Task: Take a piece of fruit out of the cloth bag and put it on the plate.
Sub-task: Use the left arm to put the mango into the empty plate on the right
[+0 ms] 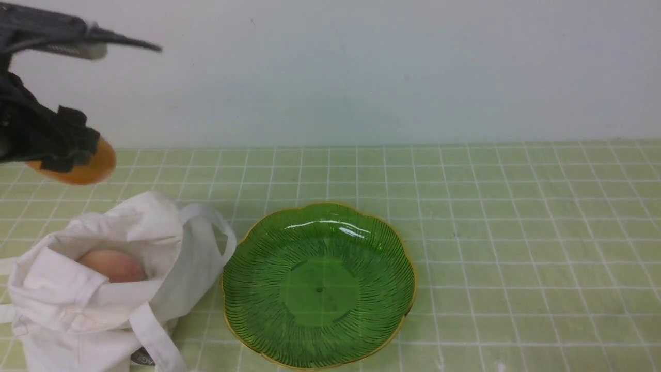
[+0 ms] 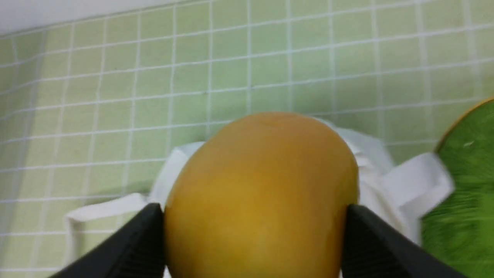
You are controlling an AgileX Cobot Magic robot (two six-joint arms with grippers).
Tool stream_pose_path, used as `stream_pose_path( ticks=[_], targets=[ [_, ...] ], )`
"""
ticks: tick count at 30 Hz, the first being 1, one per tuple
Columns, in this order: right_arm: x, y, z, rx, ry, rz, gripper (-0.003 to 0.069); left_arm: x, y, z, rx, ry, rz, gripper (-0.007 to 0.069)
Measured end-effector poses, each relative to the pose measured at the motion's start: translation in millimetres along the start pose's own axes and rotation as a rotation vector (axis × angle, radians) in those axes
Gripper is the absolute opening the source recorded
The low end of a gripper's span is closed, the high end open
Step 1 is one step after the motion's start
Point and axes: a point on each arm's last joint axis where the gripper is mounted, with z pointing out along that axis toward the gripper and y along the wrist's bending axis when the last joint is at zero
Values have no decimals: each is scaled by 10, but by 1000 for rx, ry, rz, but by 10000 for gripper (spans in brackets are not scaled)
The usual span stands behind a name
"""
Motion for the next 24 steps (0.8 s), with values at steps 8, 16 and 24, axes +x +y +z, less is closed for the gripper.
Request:
stream_pose_path(
  ticks=[8, 16, 24],
  targets=[
    [0, 0, 0, 0, 0, 0, -15, 73, -690, 71, 461, 82, -70, 519],
    [0, 0, 0, 0, 0, 0, -15, 215, -1383, 704, 584, 250, 45, 519],
    [0, 0, 0, 0, 0, 0, -15, 393, -1713, 1382, 566, 323, 1, 557]
  ],
)
